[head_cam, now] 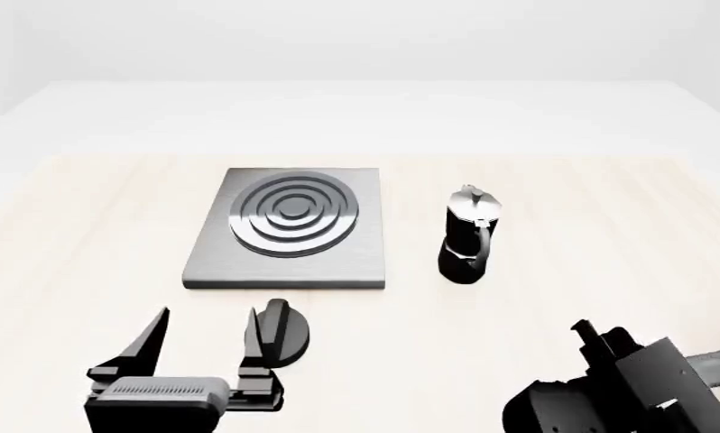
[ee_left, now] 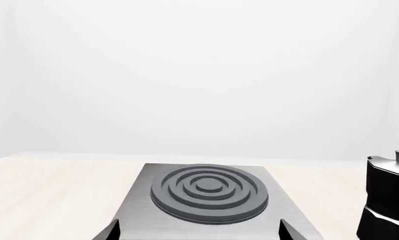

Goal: Put the frying pan on the stove.

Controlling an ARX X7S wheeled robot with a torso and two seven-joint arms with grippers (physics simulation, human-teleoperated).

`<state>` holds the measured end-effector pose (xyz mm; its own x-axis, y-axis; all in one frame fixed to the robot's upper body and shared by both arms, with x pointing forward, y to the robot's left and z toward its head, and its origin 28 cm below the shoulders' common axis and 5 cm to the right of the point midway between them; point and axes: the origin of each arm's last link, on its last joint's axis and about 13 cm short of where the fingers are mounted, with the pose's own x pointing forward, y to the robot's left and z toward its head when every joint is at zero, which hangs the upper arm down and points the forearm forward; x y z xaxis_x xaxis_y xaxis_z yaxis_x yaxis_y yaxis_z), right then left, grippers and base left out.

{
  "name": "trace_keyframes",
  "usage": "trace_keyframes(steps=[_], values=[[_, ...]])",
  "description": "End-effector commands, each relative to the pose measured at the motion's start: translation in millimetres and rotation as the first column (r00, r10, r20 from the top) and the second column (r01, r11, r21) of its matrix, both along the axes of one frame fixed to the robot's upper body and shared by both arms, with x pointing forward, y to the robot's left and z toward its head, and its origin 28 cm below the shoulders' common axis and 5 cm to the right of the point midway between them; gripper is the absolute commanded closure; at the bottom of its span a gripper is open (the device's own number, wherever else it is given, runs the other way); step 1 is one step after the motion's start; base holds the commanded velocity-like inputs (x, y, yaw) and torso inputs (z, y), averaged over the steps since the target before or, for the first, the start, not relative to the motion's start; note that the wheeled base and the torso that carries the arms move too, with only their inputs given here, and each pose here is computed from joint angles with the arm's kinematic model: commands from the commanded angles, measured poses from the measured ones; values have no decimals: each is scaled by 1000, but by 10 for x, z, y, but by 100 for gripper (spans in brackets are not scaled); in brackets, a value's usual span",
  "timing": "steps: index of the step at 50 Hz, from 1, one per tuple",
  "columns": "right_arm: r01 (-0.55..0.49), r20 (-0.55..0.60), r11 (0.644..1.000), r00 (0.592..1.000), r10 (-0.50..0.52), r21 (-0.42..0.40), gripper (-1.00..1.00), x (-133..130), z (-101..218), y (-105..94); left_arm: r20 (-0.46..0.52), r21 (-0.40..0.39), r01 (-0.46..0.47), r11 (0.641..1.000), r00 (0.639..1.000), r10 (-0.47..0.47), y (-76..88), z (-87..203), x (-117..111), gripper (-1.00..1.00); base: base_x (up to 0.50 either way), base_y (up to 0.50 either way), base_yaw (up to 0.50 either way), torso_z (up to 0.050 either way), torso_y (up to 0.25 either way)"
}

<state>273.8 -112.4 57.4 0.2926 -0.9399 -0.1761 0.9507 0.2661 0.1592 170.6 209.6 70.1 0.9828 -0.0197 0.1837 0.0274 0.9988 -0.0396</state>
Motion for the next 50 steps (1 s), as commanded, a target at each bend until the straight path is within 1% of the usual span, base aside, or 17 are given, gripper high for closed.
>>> trace_keyframes(steps=[1, 8, 17, 18, 22, 23, 27, 29, 32, 34, 35, 38, 40, 41, 42, 45, 50], values=[[-82, 92, 989, 991, 93, -121, 100, -105, 267, 99, 2, 1, -1, 1000, 1000, 1, 0, 3, -1, -100, 0, 0, 0, 0, 0], [-161, 148, 979, 973, 179, -125, 100, -160, 376, 160, 5, 1, -2, 1000, 1000, 2, 3, 9, -1, -100, 0, 0, 0, 0, 0], [-234, 157, 961, 954, 257, -147, 100, -220, 486, 216, 11, 0, -2, 1000, 1000, 2, 1, 16, -16, -100, 0, 0, 0, 0, 2], [-275, 178, 947, 936, 303, -167, 100, -218, 500, 232, 14, 0, -3, 1000, 1000, 3, 0, 19, -18, -100, 0, 0, 0, 0, 0], [-287, 171, 943, 933, 315, -171, 100, -213, 499, 247, 14, -1, -3, 1000, 1000, 3, 1, 20, -14, -100, 0, 0, 0, 0, 0], [-312, 185, 934, 921, 342, -172, 100, -210, 505, 259, 14, -3, -3, 1000, 1000, 3, 1, 22, -15, -100, 0, 0, 0, 0, 0], [-349, 215, 927, 903, 372, -138, 100, -209, 529, 294, 13, -6, -4, 1000, 1000, 4, 3, 23, -14, -100, 0, 0, 0, 0, 3], [-366, 229, 912, 887, 401, -184, 100, -227, 561, 313, 14, -6, -5, 1000, 1000, 5, 8, 25, -12, -100, 0, 0, 0, 0, 0], [-384, 228, 909, 882, 413, -162, 100, -234, 589, 333, 13, -8, -4, 1000, 1000, 4, 7, 24, -10, -100, 0, 0, 0, 0, 3], [-426, 244, 894, 860, 448, -137, 100, -243, 597, 336, 13, -7, -2, 1000, 1000, 2, 5, 23, -13, -100, 0, 0, 0, 0, 0], [-416, 235, 898, 867, 440, -144, 100, -247, 597, 336, 14, -7, -2, 1000, 1000, 2, 5, 23, -10, -100, 0, 0, 0, 0, 0], [-474, 231, 867, 835, 499, -156, 100, -257, 593, 348, 13, -8, -3, 1000, 1000, 3, 5, 20, -2, -100, 0, 0, 0, 0, 0], [-542, 290, 823, 771, 567, -169, 100, -267, 607, 354, 13, -6, -1, 1000, 1000, 1, -1, 15, -3, -100, 0, 0, 0, 0, 5], [-542, 290, 823, 771, 567, -169, 100, -266, 605, 353, 13, -6, -1, 1000, 1000, 1, -1, 15, -3, -100, 0, 0, 0, 0, 0], [-513, 260, 834, 793, 551, -203, 100, -250, 605, 349, 13, -6, 0, 1000, 1000, 0, -3, 14, -2, -100, 0, 0, 0, 0, 0], [-548, 252, 806, 766, 592, -225, 100, -240, 613, 368, 13, -6, -1, 1000, 1000, 1, -1, 14, 3, -100, 0, 0, 0, 0, 3], [-645, 237, 729, 690, 684, -230, 100, -220, 584, 407, 15, -1, -3, 1000, 1000, 3, -2, 15, 1, -100, 0, 0, 0, 0, 0]])
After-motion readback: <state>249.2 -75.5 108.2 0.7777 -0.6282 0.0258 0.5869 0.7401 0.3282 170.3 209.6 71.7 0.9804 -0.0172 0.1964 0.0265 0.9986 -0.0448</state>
